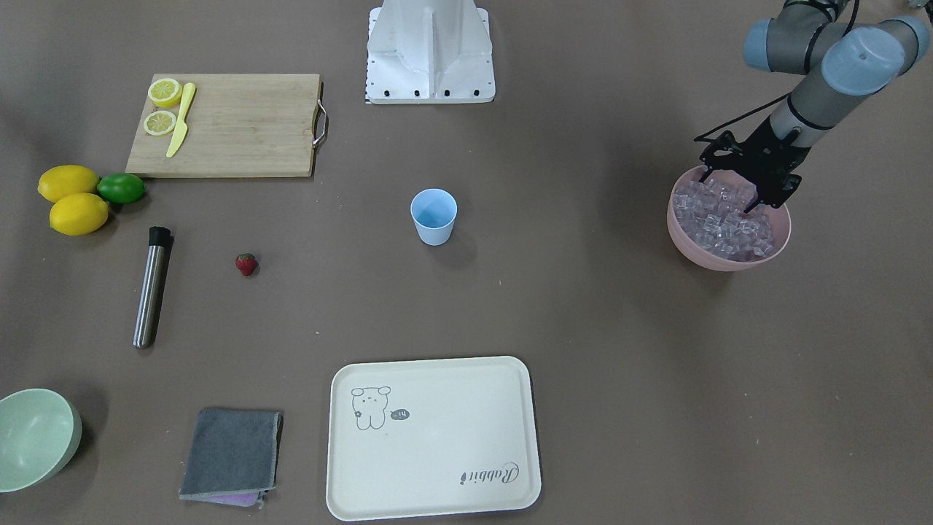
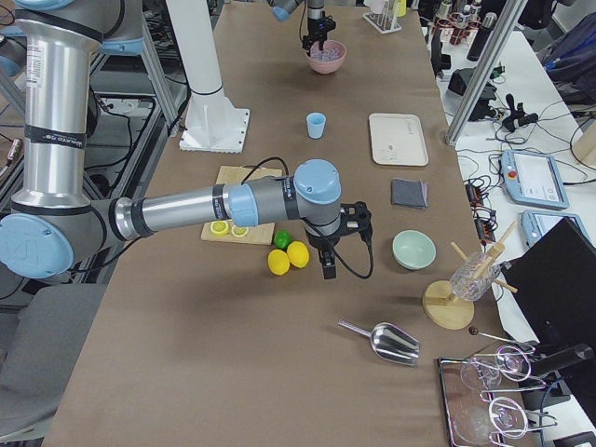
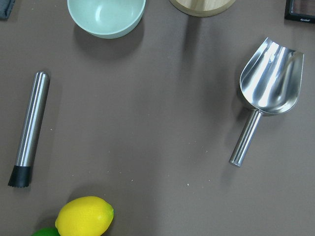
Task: Mash ice and strawberries in cup
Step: 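Close the left gripper on an ice cube and lift it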
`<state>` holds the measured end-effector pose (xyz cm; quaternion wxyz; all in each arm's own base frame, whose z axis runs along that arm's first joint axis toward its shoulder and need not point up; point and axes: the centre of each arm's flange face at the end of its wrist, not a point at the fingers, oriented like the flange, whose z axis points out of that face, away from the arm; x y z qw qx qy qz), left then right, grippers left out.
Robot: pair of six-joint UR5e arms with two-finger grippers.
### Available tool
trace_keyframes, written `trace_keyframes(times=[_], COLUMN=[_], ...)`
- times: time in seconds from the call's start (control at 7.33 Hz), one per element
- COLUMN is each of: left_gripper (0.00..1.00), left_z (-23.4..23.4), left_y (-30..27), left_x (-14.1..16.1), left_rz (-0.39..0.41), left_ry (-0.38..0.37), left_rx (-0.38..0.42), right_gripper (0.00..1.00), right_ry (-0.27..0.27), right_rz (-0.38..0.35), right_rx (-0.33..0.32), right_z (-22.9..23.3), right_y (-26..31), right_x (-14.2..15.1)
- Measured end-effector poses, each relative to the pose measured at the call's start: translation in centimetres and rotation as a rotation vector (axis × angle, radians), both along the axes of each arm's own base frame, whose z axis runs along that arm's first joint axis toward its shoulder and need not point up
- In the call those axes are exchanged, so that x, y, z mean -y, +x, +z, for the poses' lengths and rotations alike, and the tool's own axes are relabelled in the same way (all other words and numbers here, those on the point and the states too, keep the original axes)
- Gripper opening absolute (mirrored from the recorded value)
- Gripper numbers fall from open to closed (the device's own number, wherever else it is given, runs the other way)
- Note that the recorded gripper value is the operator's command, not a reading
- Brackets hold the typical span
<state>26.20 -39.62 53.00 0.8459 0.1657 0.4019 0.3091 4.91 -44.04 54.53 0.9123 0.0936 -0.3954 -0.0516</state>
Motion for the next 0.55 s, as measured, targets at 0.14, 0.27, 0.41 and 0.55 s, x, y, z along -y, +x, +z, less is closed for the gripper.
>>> trace_keyframes(times=[0.14,0.27,0.41,0.55], left_gripper=[0.98,0.98,0.92,0.7], left_z=[0.61,1.11,1.37,1.32], left_y=[0.32,0.45,0.49,0.53], left_x=[-0.13,-0.16,-0.16,-0.11], left_rz=[0.0,0.0,-0.001,0.0], left_ry=[-0.01,-0.017,-0.021,-0.023], left_rx=[0.005,0.01,0.013,0.011], right_gripper=[1.0,1.0,1.0,1.0], right_ry=[0.0,-0.001,-0.001,0.0], right_rz=[0.0,0.0,0.0,-0.001], right_rx=[0.0,0.0,0.0,0.0], right_z=[0.01,0.02,0.03,0.0], right_y=[0.0,0.0,0.0,-0.03], right_x=[0.0,0.0,0.0,0.02])
